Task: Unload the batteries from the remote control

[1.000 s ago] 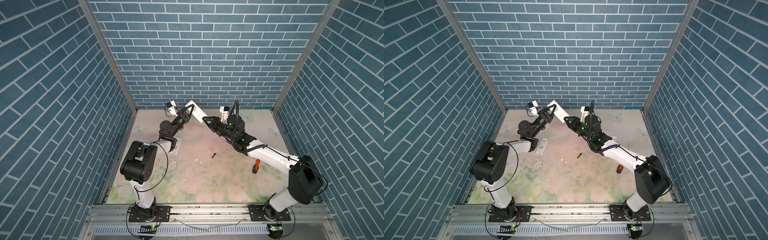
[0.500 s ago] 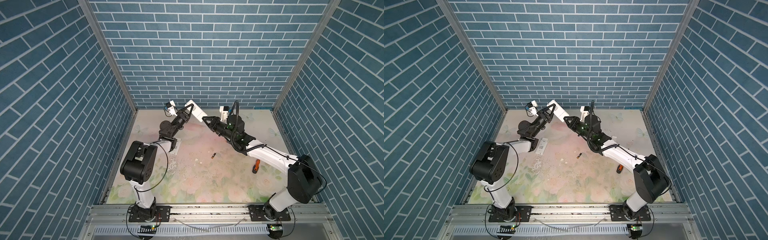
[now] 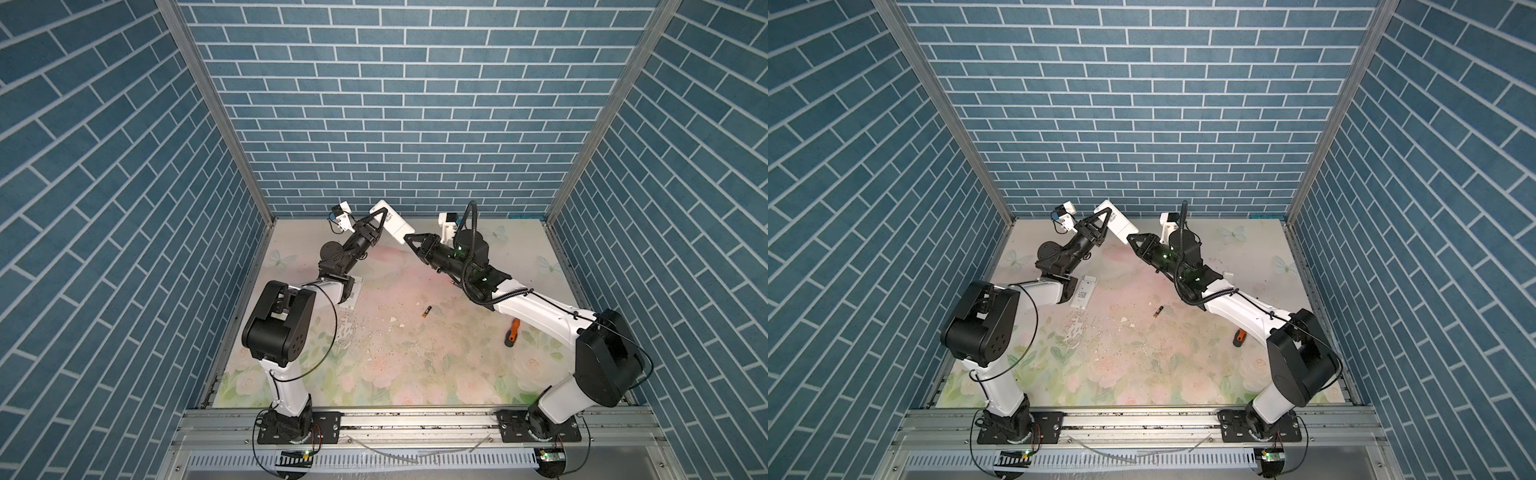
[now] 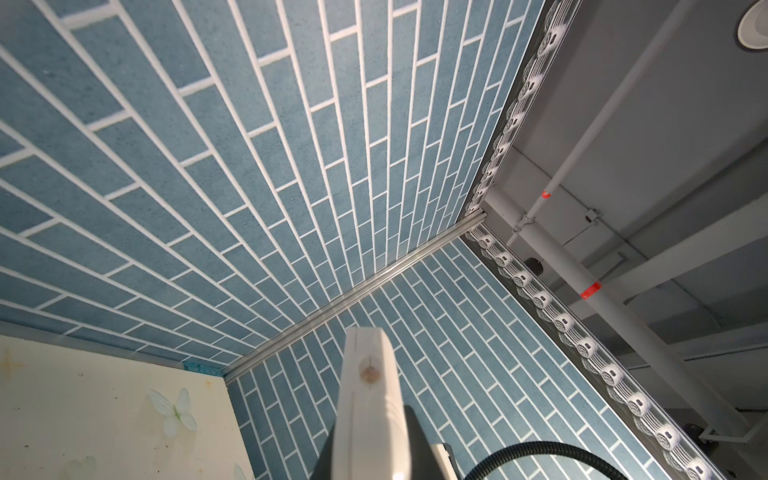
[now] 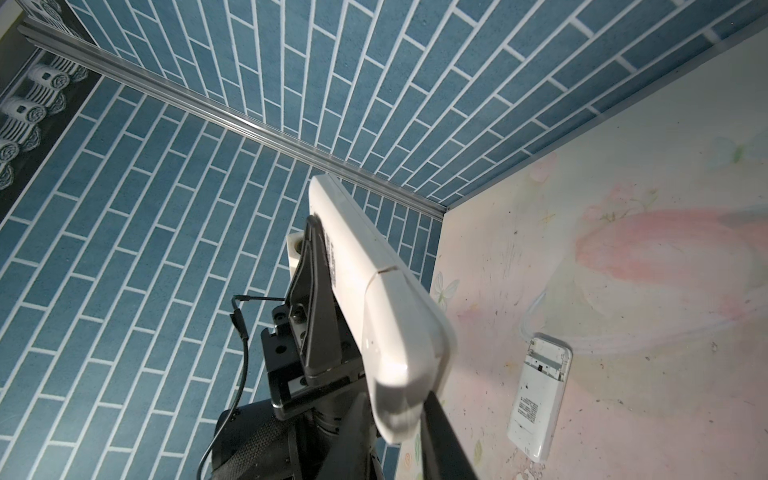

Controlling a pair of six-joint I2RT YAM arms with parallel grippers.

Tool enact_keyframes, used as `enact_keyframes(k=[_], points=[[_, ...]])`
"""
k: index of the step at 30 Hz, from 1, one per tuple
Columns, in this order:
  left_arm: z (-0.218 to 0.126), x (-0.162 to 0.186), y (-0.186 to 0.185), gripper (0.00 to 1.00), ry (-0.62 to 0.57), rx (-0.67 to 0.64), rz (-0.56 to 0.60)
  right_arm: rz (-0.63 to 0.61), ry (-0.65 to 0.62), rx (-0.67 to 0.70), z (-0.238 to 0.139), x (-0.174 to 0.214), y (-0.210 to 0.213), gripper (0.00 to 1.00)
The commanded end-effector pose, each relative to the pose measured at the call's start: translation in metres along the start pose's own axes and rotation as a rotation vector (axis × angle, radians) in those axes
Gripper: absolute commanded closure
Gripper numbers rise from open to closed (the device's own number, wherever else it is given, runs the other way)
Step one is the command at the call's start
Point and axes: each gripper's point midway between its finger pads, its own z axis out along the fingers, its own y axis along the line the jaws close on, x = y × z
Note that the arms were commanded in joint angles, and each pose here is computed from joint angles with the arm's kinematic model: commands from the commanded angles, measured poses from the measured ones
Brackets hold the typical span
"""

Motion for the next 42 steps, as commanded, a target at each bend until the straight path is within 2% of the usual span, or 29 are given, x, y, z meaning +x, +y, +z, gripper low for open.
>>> enact_keyframes(k=[1, 6, 17, 26, 35, 42], points=[[0.001, 0.021, 0.013, 1.0, 0.064, -0.028, -0.005, -0.079, 0.004, -0.223, -0.007, -0.006, 0.075, 0.8], [-0.001, 0.022, 0.015, 1.0, 0.071, -0.041, -0.007, -0.081, 0.01, -0.239, -0.005, -0.006, 0.079, 0.82], [-0.002, 0.024, 0.016, 1.0, 0.071, -0.037, -0.025, -0.115, 0.002, -0.251, -0.005, -0.01, 0.088, 0.8], [0.0, 0.016, 0.003, 1.0, 0.056, -0.011, -0.02, -0.107, -0.008, -0.236, -0.006, -0.009, 0.08, 0.89], [0.003, 0.01, -0.002, 1.0, 0.045, 0.001, -0.017, -0.117, -0.016, -0.22, -0.013, -0.008, 0.077, 0.91], [-0.006, 0.001, 0.01, 1.0, 0.026, -0.032, -0.012, -0.134, -0.018, -0.17, -0.026, -0.009, 0.067, 0.91]])
